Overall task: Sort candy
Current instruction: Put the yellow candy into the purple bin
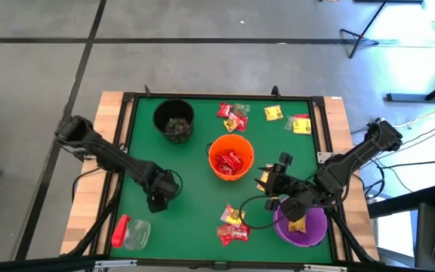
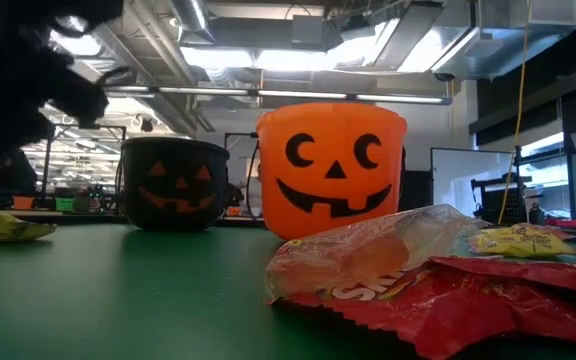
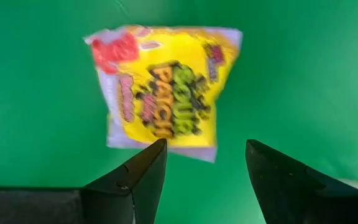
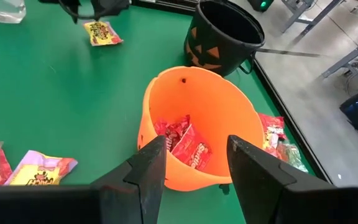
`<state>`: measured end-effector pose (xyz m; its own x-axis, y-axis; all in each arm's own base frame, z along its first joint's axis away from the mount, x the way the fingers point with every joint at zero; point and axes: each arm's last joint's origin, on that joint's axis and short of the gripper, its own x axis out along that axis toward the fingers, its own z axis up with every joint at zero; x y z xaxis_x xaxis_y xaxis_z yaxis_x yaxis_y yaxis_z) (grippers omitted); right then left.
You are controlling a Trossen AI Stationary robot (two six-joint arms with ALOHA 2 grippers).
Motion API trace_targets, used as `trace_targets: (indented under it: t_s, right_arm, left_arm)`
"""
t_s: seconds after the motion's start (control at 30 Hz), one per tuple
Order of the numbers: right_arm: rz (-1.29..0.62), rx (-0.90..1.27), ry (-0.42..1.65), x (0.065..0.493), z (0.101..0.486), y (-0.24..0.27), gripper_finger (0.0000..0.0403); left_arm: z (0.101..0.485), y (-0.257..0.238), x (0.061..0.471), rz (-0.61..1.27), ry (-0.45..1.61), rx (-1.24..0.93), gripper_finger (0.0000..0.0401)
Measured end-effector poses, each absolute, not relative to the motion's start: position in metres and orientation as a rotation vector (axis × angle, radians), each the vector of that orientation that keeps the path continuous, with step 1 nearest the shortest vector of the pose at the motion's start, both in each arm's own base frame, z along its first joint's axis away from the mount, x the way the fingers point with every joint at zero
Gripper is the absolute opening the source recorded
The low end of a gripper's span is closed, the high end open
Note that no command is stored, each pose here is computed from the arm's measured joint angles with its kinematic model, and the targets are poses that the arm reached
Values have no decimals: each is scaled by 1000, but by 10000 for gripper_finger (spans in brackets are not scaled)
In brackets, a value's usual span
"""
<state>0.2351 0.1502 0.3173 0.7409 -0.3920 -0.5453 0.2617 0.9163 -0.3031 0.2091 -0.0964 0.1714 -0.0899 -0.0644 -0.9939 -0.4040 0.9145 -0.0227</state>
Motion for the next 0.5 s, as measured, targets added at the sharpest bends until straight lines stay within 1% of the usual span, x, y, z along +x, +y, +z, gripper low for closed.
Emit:
trace_targets:
  t_s: [0.3, 0.4, 0.5]
  right_arm:
    - [-360, -187, 644, 235, 317, 151, 167]
    - [-363, -180, 643, 235, 317, 151, 167]
    - [-364, -173, 641, 235, 317, 151, 167]
  left_arm:
    - [146, -93, 220, 434, 1649, -232, 209]
    - [137, -95, 224, 398, 1669, -186, 205]
    - [131, -96, 226, 367, 1693, -148, 187]
